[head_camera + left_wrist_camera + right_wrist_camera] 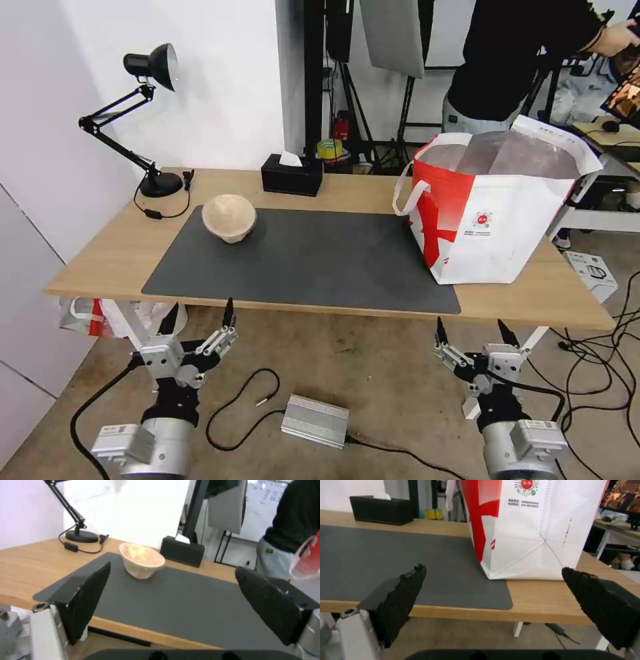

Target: Pick up the trash from the table and place it into the takeout bag.

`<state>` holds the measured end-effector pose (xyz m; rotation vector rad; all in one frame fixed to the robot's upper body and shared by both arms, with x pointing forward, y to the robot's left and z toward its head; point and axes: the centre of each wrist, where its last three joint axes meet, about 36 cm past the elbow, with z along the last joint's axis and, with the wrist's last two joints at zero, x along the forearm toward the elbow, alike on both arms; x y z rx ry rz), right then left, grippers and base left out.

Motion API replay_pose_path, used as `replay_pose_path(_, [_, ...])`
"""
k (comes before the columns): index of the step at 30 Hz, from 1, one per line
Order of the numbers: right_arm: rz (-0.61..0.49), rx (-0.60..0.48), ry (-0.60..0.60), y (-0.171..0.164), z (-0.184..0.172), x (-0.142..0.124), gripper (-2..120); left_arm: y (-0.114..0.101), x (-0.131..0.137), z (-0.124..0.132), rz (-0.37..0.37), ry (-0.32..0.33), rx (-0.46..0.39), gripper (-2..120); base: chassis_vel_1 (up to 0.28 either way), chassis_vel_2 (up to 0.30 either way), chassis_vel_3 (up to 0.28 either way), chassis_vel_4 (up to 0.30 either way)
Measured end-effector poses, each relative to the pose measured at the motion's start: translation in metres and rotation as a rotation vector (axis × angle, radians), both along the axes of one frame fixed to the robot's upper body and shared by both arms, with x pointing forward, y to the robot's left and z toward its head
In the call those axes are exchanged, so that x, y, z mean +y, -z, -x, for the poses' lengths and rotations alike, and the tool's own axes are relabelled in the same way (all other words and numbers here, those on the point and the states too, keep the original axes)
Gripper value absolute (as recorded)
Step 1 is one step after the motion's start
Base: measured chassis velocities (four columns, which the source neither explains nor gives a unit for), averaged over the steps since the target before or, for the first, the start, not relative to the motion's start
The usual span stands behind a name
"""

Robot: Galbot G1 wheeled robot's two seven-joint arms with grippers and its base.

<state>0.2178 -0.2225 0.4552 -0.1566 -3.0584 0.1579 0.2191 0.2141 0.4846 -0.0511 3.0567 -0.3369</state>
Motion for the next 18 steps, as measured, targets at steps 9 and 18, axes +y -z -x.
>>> replay_pose_path(9, [0.0,0.0,0.0,0.0,0.0,0.0,100,-0.01,0.003,-0.003,0.144,-0.032,0.0,100,0.0,0.0,0.0,0.0])
replay_pose_path(18, [0.0,0.0,0.0,0.0,0.0,0.0,100,-0.02,0.005,-0.005,0.276,-0.021,0.013,100,0.0,0.0,0.0,0.0])
